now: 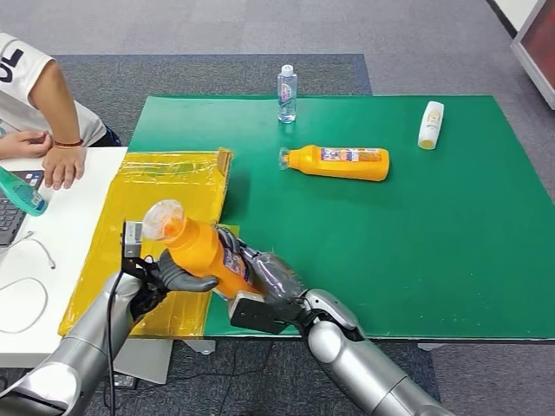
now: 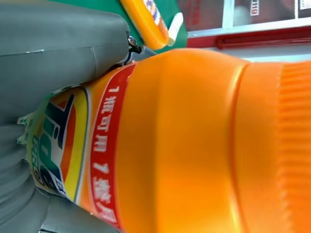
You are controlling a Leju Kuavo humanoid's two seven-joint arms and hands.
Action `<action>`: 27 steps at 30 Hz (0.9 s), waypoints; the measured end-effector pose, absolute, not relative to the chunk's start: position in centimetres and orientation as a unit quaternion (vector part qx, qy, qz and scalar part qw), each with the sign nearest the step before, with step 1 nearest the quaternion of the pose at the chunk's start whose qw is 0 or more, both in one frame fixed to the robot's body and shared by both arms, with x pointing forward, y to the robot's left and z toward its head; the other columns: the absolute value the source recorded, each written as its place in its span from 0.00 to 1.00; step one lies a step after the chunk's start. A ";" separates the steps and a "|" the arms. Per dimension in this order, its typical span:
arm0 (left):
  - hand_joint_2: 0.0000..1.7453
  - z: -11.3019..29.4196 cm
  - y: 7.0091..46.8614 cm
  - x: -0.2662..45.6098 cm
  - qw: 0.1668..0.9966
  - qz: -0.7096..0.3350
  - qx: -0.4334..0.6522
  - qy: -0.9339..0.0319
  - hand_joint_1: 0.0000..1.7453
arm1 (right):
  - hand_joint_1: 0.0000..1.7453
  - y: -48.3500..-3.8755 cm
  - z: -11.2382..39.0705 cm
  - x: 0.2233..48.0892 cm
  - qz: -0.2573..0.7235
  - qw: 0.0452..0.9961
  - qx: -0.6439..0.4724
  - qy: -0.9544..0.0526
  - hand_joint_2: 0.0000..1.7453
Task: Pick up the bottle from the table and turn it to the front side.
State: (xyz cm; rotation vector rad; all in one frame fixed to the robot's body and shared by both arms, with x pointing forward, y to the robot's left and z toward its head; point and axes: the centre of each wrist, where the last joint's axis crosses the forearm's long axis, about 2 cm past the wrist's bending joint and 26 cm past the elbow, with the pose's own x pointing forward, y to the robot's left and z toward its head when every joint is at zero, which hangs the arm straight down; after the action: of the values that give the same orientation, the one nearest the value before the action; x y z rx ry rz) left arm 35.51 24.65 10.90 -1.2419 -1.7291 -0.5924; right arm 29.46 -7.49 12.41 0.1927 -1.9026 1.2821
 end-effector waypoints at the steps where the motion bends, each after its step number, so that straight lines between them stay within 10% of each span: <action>1: 1.00 10.8 24.6 35.4 0.451 -0.240 -0.500 -0.699 1.00 | 0.00 -7.5 12.2 29.4 0.508 0.411 0.078 -0.753 1.00; 27: 1.00 15.2 23.1 33.0 0.383 -0.392 -0.354 -0.758 1.00 | 0.00 -10.7 12.1 30.9 0.352 0.497 0.156 -0.778 1.00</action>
State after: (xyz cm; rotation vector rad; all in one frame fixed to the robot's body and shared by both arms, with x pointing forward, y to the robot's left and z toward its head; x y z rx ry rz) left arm 32.96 23.07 15.16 -0.9021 -1.9331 -1.0010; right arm 30.89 -10.69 12.14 0.3778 -1.8832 0.8521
